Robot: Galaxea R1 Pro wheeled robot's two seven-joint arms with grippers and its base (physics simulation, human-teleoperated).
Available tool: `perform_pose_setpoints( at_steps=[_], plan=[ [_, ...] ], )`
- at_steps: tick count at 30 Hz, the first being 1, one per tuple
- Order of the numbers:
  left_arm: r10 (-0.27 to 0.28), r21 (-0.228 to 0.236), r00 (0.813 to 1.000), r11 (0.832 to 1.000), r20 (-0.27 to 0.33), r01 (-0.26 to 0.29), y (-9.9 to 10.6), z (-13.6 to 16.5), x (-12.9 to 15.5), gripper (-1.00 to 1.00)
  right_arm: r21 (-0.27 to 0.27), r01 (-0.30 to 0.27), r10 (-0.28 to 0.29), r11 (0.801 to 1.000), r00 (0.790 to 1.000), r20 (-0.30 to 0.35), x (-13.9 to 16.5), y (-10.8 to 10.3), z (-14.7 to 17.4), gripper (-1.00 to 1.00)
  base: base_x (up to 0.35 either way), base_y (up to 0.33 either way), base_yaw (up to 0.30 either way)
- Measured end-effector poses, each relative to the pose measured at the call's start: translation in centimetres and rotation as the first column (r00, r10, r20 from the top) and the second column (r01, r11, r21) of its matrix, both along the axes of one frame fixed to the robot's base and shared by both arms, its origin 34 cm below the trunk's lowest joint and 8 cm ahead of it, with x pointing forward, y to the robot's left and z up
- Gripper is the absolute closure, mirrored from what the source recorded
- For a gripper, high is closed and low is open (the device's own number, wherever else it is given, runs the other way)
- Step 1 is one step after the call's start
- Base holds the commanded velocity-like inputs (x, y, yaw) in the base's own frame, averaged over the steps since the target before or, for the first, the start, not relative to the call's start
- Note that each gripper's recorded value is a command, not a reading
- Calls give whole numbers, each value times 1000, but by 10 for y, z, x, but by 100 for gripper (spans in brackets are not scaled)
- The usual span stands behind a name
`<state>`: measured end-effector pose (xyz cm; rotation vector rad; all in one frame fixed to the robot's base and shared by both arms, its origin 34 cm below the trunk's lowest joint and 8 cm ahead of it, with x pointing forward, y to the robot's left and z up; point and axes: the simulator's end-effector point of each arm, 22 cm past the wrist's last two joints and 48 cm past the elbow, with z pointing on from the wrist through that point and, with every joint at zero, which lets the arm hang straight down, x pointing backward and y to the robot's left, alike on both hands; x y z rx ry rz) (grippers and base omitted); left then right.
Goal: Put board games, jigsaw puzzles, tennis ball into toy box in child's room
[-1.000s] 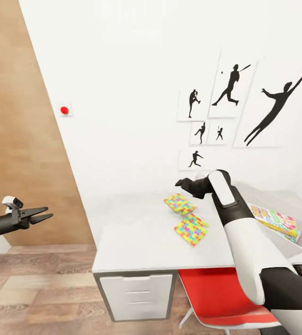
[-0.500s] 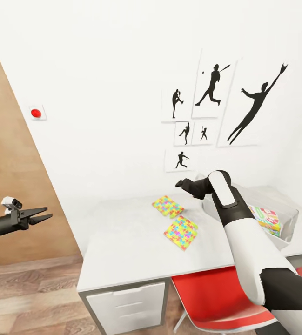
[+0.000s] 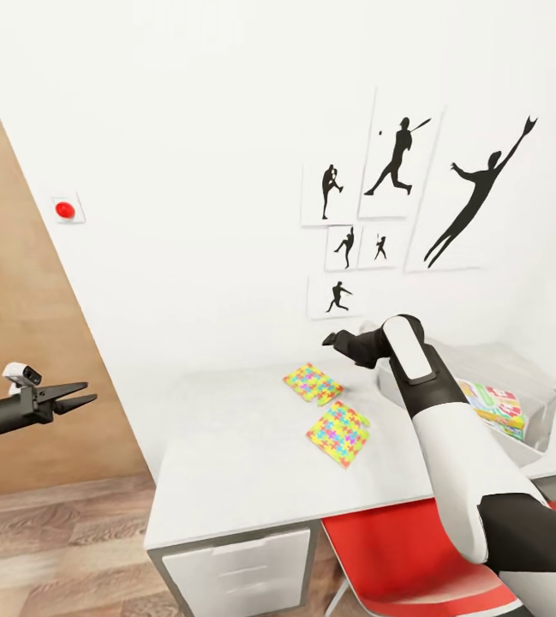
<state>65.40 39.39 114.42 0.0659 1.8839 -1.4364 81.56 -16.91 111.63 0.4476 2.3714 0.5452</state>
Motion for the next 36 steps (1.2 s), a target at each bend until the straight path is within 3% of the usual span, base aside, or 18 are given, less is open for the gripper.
perform_pose_setpoints(
  at_steps=[23, 36],
  plan=[
    [0, 1, 1000, 1000, 3, 0, 0, 0, 0, -100, 1, 16, -16, 1000, 1000, 7, 2, -2, -1, -100, 93, 42, -4],
    [0, 0, 1000, 1000, 3, 0, 0, 1, 0, -100, 3, 16, -16, 1000, 1000, 7, 1, -2, -1, -100, 44, 33, -199]
  ],
)
